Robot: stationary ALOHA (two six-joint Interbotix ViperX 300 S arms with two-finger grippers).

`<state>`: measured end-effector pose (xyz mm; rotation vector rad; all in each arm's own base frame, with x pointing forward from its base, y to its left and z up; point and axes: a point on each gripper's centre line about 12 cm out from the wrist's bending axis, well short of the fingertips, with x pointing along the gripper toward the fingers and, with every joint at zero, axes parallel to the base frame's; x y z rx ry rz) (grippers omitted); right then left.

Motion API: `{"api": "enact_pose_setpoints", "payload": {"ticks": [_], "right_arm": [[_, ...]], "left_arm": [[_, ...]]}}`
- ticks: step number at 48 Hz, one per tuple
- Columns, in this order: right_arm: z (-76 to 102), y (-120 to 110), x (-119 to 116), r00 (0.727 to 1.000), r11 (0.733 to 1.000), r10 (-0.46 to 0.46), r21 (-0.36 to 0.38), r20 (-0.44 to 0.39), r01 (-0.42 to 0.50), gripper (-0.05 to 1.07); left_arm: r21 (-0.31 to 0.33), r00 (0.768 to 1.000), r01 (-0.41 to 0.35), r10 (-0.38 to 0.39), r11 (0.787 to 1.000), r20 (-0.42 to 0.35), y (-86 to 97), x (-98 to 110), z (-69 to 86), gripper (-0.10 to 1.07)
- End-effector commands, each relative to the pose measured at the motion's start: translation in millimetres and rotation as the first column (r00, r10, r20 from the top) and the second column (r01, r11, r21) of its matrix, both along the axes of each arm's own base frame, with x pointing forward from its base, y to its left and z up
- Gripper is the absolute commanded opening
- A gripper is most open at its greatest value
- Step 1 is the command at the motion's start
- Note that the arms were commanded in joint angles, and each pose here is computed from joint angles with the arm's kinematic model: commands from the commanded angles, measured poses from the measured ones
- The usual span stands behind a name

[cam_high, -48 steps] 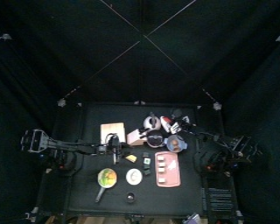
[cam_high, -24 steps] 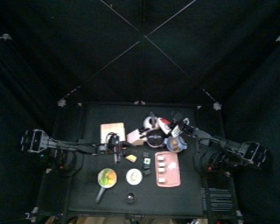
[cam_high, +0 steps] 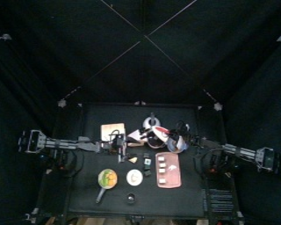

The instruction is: Hand over iron

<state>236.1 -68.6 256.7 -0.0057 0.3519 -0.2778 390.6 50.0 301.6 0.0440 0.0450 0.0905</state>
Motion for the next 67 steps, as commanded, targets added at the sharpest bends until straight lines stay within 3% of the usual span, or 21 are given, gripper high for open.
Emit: {"api": "enact_pose_setpoints", "payload": {"ticks": [1, 9, 22, 32, 36, 48, 52, 62, 67], "right_arm": [[12.3, 11.6, 4.8, 0.997, 0.998, 0.063, -0.026, 0.040, -0.062, 0.25], [18.5, 21.3, 8.8, 0.992, 0.993, 0.112, -0.039, 0.061, -0.110, 0.25], [19.7, 21.7, 9.2, 0.991, 0.993, 0.115, -0.038, 0.068, -0.113, 0.25], [19.1, 21.8, 9.1, 0.991, 0.993, 0.115, -0.037, 0.066, -0.113, 0.25], [19.1, 21.8, 9.1, 0.991, 0.993, 0.117, -0.040, 0.066, -0.114, 0.25], [16.6, 22.1, 8.4, 0.991, 0.992, 0.120, -0.040, 0.064, -0.118, 0.26], [17.1, 22.6, 8.5, 0.988, 0.991, 0.129, -0.037, 0.081, -0.126, 0.35], [15.0, 23.8, 8.0, 0.987, 0.990, 0.137, -0.031, 0.087, -0.135, 0.76], [15.0, 23.8, 8.0, 0.987, 0.990, 0.138, -0.032, 0.087, -0.136, 0.82]], "left_arm": [[0.017, 1.000, -0.006, 0.006, 1.000, 0.027, 5.3, 13.3, 13.2, 0.96], [0.075, 0.998, 0.016, -0.011, 0.997, -0.065, 7.4, 37.3, -2.6, 0.96], [0.063, 0.993, 0.013, -0.005, 0.998, -0.118, 13.2, 66.7, -25.2, 0.95], [0.057, 0.990, 0.013, -0.005, 0.998, -0.140, 14.5, 74.8, -36.3, 0.93], [0.059, 0.990, 0.013, -0.005, 0.998, -0.138, 14.5, 75.1, -35.5, 0.85], [0.059, 0.991, 0.014, -0.006, 0.998, -0.133, 14.4, 75.2, -35.0, 0.42], [0.057, 0.991, 0.015, -0.007, 0.998, -0.133, 13.7, 75.3, -35.0, 0.40], [0.057, 0.991, 0.020, -0.012, 0.998, -0.136, 11.5, 74.6, -36.1, 0.40], [0.054, 0.990, 0.019, -0.012, 0.998, -0.137, 11.5, 74.4, -36.6, 0.40]]}}
